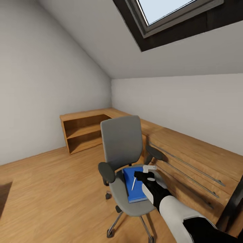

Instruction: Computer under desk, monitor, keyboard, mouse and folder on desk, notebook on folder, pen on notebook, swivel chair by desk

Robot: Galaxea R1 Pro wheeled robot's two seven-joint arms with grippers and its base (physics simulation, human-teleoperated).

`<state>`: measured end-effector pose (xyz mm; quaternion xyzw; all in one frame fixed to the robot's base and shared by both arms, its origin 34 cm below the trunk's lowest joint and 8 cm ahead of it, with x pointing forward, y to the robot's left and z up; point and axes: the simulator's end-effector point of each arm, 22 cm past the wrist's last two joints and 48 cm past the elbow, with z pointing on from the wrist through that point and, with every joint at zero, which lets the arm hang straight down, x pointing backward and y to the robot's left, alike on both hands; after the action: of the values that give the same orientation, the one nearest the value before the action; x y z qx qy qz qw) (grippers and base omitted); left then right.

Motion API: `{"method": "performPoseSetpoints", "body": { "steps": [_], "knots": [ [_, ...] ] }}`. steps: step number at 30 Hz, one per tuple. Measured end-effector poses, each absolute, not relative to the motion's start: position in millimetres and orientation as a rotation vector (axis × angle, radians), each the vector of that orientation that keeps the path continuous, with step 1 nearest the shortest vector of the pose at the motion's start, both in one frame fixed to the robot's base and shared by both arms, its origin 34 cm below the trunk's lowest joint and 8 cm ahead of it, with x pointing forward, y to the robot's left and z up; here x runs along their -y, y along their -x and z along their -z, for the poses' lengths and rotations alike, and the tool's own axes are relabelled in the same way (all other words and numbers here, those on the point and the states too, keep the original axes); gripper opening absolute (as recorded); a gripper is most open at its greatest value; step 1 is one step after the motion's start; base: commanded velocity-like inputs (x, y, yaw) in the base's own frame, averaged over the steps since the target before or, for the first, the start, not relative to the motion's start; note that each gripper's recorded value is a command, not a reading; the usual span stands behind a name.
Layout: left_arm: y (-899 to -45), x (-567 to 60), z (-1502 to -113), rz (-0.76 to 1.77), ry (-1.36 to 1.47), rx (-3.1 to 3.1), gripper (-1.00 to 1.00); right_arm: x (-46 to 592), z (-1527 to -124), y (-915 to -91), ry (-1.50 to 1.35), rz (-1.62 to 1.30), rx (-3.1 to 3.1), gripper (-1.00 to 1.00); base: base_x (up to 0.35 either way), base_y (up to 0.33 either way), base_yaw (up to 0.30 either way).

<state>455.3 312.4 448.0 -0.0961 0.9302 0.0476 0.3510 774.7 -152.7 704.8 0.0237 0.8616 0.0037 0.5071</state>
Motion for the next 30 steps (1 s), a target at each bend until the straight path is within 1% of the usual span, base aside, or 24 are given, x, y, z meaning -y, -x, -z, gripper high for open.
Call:
{"method": "performPoseSetpoints", "body": {
  "steps": [4, 14, 16, 18, 21, 24, 30],
  "knots": [
    [-455, -313, -448, -0.125, 0.248, -2.409, 1.0, 140, -702, -773, -0.019, -0.065, -2.081, 1.0, 0.115, 0.0, 0.04],
    [-460, -316, -452, -0.129, 0.254, -2.388, 1.0, 137, -701, -773, -0.006, -0.08, -2.084, 1.0, 0.014, 0.0, 0.005],
    [-481, -346, -474, -0.164, 0.318, -2.282, 1.0, 137, -701, -773, -0.005, -0.081, -2.084, 1.0, 0.0, 0.0, 0.0],
    [-499, -360, -494, -0.174, 0.352, -2.213, 1.0, 137, -701, -773, -0.005, -0.081, -2.084, 1.0, 0.0, 0.0, 0.0],
    [-550, -390, -559, -0.18, 0.419, -2.059, 1.0, 138, -701, -773, -0.008, -0.077, -2.085, 1.0, 0.0, 0.0, 0.0],
    [-565, -391, -582, -0.16, 0.429, -2.066, 1.0, 139, -701, -773, -0.013, -0.068, -2.087, 1.0, 0.0, 0.0, 0.0],
    [-593, -366, -651, -0.039, 0.441, -2.118, 1.0, 149, -690, -766, -0.032, -0.017, -2.15, 1.0, 0.0, 0.0, 0.0]
  ]
}}
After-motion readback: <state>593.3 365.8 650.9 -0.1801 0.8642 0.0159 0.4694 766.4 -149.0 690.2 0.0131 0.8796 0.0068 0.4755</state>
